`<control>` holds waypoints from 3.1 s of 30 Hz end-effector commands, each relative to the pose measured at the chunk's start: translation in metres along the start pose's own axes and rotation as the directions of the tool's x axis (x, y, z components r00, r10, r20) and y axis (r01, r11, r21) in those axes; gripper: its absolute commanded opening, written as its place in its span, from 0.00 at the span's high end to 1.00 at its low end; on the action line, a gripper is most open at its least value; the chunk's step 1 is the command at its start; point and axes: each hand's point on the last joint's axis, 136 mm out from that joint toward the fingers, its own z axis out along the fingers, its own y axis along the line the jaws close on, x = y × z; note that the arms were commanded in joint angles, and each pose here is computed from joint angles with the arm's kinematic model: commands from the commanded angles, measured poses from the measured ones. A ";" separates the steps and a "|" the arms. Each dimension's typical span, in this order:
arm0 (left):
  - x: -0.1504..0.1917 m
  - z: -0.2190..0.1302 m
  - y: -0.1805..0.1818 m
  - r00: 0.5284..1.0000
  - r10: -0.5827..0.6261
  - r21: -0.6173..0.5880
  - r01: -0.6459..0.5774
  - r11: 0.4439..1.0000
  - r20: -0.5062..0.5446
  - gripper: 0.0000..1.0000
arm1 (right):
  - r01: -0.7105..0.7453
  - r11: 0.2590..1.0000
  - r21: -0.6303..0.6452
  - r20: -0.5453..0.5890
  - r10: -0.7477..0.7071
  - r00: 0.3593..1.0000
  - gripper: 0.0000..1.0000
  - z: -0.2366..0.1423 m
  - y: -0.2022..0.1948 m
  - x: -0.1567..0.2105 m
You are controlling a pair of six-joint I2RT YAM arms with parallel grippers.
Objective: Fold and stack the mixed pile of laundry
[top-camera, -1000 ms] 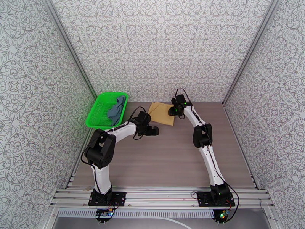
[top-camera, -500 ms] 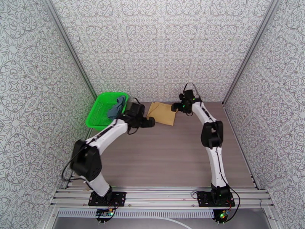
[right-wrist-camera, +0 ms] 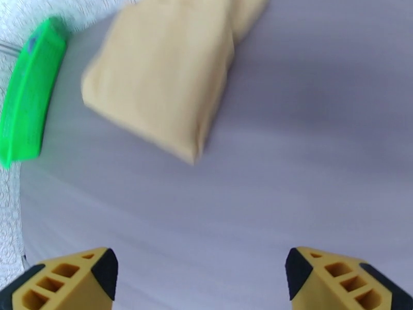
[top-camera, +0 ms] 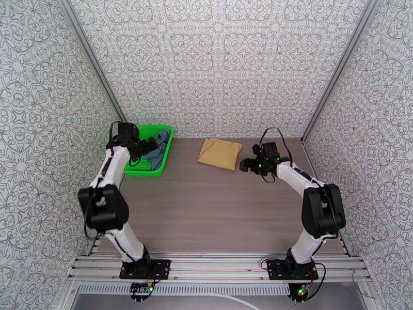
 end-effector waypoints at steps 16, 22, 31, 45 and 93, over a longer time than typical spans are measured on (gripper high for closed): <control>-0.009 0.128 0.043 0.989 0.090 -0.195 -0.111 0.975 -0.114 0.20 | -0.026 0.998 -0.058 -0.015 0.025 1.000 0.15 -0.026 0.018 0.067; -0.033 0.108 0.023 0.994 0.109 -0.155 -0.110 0.982 -0.014 1.00 | -0.021 0.999 -0.049 0.002 0.021 1.000 0.16 -0.037 0.020 0.067; -0.091 -0.050 -0.057 0.946 0.190 -0.057 -0.181 0.982 0.263 1.00 | -0.004 0.996 -0.092 0.042 0.008 0.999 0.16 -0.052 0.035 0.057; 0.020 -0.275 -0.209 0.849 0.378 0.200 -0.470 0.860 0.368 1.00 | 0.026 0.988 -0.152 0.095 -0.011 0.995 0.17 -0.070 0.052 0.044; 0.315 -0.048 -0.077 0.919 0.314 0.045 -0.313 0.949 -0.239 1.00 | 0.403 0.909 -0.106 -0.263 -0.417 0.870 0.36 0.134 0.094 0.043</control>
